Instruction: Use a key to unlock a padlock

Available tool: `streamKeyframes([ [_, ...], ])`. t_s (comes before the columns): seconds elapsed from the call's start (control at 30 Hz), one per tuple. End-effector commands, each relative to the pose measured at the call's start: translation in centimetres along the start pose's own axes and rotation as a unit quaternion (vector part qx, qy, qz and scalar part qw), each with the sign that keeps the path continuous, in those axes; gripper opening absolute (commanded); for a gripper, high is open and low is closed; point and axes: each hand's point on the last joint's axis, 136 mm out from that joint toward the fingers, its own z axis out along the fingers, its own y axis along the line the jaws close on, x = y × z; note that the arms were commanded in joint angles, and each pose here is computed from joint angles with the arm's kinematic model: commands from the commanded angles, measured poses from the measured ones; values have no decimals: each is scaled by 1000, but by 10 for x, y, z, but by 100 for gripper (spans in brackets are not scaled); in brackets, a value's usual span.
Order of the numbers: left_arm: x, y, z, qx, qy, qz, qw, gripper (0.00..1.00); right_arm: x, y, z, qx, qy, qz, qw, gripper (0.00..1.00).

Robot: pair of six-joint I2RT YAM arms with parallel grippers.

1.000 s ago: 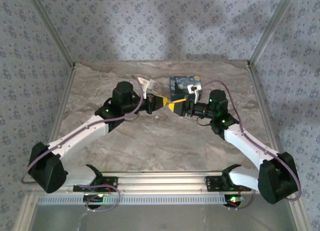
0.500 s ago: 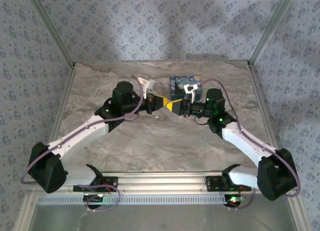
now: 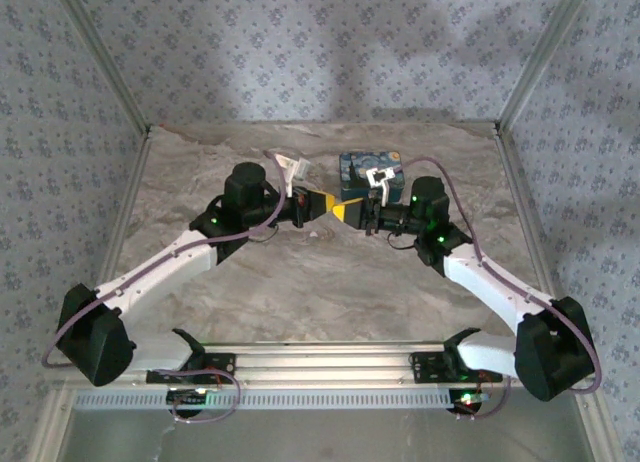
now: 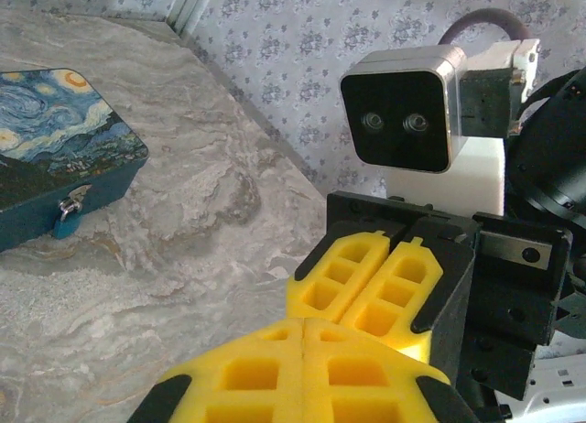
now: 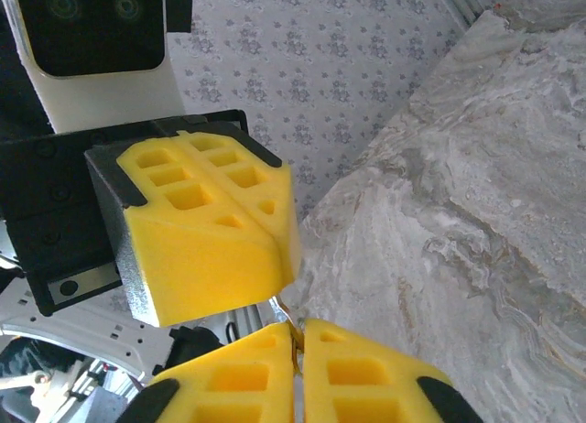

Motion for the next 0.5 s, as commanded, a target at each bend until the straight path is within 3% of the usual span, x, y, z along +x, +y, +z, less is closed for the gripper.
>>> streamKeyframes([
  [0.0, -9, -12, 0, 20, -5, 13, 1000, 0, -10, 8, 2, -7, -6, -19, 1000, 2],
  [0.1, -12, -9, -1, 14, -10, 13, 1000, 3, -8, 4, -1, 8, -5, -27, 1000, 0],
  [0.27, -31, 5, -7, -16, -35, 7, 999, 44, 1, -11, -10, 56, 3, -20, 998, 0],
  [0.37, -41, 28, -8, -58, -49, -8, 997, 61, 6, -26, -20, 98, 1, -9, 995, 0],
  [0.47, -45, 59, -6, -105, -53, -38, 992, 71, 8, -40, -34, 144, -11, -3, 989, 0],
])
